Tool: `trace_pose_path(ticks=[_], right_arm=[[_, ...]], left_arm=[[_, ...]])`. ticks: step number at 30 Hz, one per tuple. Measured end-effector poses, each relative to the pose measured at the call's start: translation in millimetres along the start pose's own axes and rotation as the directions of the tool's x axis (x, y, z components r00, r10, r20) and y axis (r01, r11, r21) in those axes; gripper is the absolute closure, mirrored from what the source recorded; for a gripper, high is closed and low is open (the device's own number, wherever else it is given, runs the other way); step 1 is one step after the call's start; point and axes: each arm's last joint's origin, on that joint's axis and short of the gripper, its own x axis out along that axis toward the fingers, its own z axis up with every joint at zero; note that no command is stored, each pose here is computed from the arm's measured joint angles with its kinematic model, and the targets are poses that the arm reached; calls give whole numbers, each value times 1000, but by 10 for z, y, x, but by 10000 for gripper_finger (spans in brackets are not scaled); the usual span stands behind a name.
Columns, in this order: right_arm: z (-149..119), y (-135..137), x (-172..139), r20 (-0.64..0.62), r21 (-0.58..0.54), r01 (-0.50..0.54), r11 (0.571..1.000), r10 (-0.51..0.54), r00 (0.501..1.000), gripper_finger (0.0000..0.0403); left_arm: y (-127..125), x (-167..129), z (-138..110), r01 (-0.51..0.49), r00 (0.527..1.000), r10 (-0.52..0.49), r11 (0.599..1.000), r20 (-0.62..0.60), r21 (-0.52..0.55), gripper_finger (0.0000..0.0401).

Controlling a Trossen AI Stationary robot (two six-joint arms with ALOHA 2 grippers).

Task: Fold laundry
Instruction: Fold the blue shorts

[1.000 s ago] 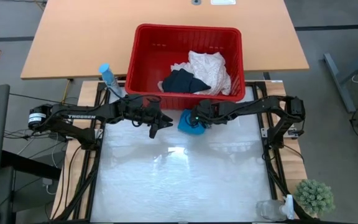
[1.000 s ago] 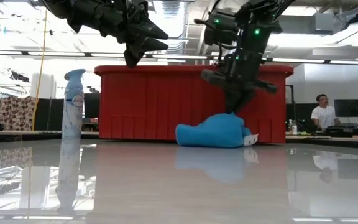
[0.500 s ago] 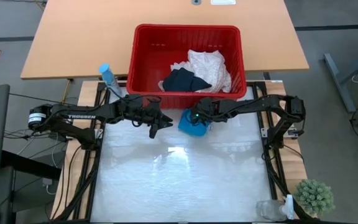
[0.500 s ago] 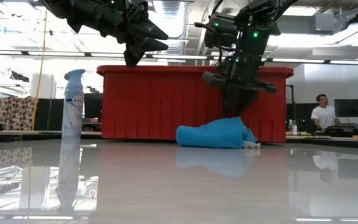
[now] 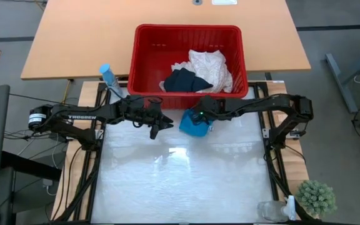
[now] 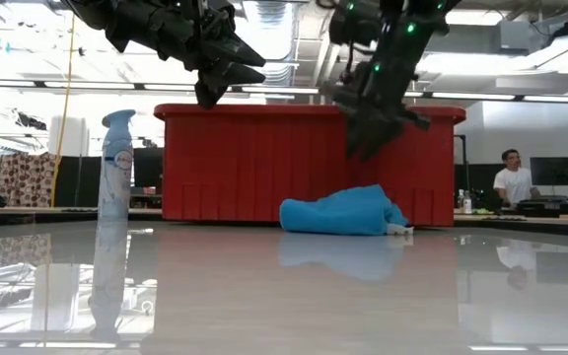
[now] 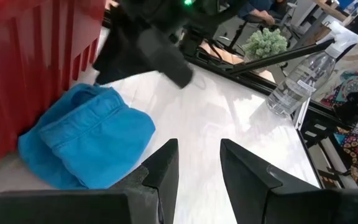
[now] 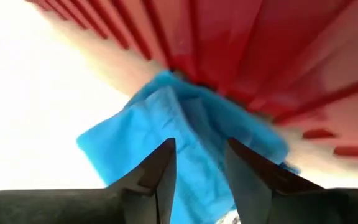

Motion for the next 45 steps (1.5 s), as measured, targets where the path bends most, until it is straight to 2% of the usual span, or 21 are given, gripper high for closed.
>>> trace_pose_path(ticks=[2,7,8,17,22,27,30,36,41,45], right_arm=[[-67,46,-12,-14,11,-20,1000,20,1000,277],[-310,156,138,-66,-1,4,1000,-5,998,375],[-345,178,168,-71,-5,9,1000,-10,997,385],[-480,202,598,-113,-15,100,995,-101,988,389],[-457,191,763,-141,-12,78,997,-79,987,385],[-436,159,792,-175,-2,75,997,-74,982,385],[-479,110,746,-214,2,131,991,-127,968,385],[-718,-31,575,-359,-22,352,936,-336,871,385],[-799,-183,453,-420,-77,517,852,-498,759,385],[-761,-311,412,-446,-116,604,789,-584,678,385]], left_arm=[[0,0,0,0,1000,0,1000,0,0,294],[0,0,0,0,1000,0,1000,0,0,294],[0,0,0,0,1000,0,1000,0,0,294],[14,0,1,-46,999,46,999,12,-3,294],[18,-2,-5,-51,999,51,999,6,-5,294],[29,-3,-39,-64,998,63,998,-29,-7,294],[45,-6,-79,-85,994,86,996,-68,11,294],[84,-17,-140,-169,978,171,985,-117,29,294],[85,-17,-140,-171,978,175,984,-116,42,294],[85,-17,-140,-171,978,175,984,-116,43,294]])
